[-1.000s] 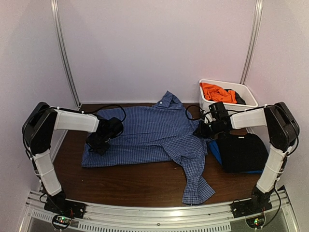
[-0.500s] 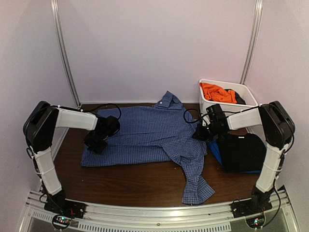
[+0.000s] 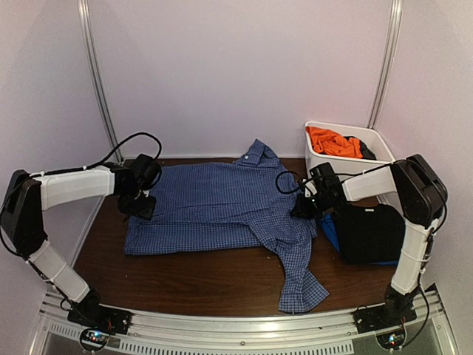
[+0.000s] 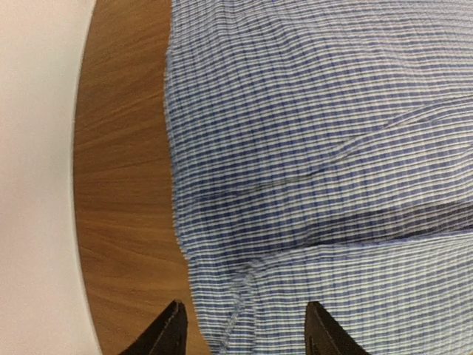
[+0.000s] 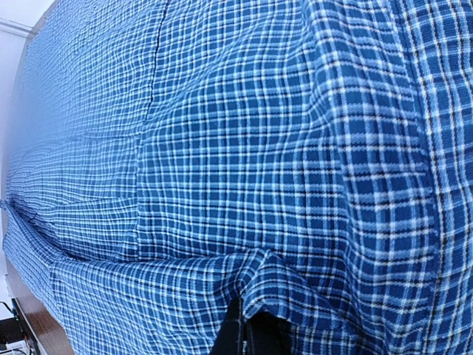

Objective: Fold and stack the mixed laundry pile
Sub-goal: Pick up the flattened shirt from the center of the board.

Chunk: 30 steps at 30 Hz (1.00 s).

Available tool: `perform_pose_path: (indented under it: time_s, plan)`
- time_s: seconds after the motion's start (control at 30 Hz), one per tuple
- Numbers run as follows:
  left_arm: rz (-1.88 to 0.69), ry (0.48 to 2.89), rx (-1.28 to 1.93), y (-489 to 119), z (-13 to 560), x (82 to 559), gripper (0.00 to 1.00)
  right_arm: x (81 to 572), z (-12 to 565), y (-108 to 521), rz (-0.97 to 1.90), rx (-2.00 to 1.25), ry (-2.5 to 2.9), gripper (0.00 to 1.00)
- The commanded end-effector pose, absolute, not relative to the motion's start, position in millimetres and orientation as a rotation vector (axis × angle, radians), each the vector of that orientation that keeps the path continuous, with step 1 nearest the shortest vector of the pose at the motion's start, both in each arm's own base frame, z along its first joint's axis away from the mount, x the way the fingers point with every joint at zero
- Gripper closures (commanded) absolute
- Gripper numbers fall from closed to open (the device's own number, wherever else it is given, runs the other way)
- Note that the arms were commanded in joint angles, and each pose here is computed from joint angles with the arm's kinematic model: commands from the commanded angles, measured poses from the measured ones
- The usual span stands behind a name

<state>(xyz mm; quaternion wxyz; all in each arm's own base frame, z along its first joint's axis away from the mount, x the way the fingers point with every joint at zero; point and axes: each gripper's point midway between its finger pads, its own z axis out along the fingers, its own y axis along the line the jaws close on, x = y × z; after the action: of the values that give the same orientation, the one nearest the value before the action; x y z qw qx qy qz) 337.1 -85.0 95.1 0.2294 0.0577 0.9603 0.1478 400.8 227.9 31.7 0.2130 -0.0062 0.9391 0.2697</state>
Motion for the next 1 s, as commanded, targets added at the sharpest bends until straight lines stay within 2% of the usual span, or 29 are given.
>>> perform_pose_path:
  time_s: [0.0,0.13,0.43,0.6,0.8,0.97]
  plan:
    - [-0.13,2.639,0.094,-143.4,79.3,332.4,0.48,396.7,18.4,233.5,0.709,-0.055,2.622,1.0]
    - [-0.266,2.683,0.038,-156.4,51.6,321.3,0.57,393.2,14.5,233.4,0.701,-0.055,2.631,1.0]
    - [-0.086,2.804,-0.378,-84.3,-4.7,295.8,0.66,375.5,17.9,238.2,0.728,-0.063,2.644,1.0]
    - [-0.043,2.765,-0.517,-48.8,-3.0,295.5,0.66,359.9,21.8,237.4,0.756,-0.045,2.641,1.0]
    - [-0.132,2.691,-0.292,-74.9,30.3,335.2,0.63,382.1,37.1,228.7,0.689,-0.049,2.592,1.0]
    - [-0.07,2.658,-0.202,-80.4,59.6,351.2,0.54,403.9,48.1,225.5,0.672,-0.098,2.584,0.98]
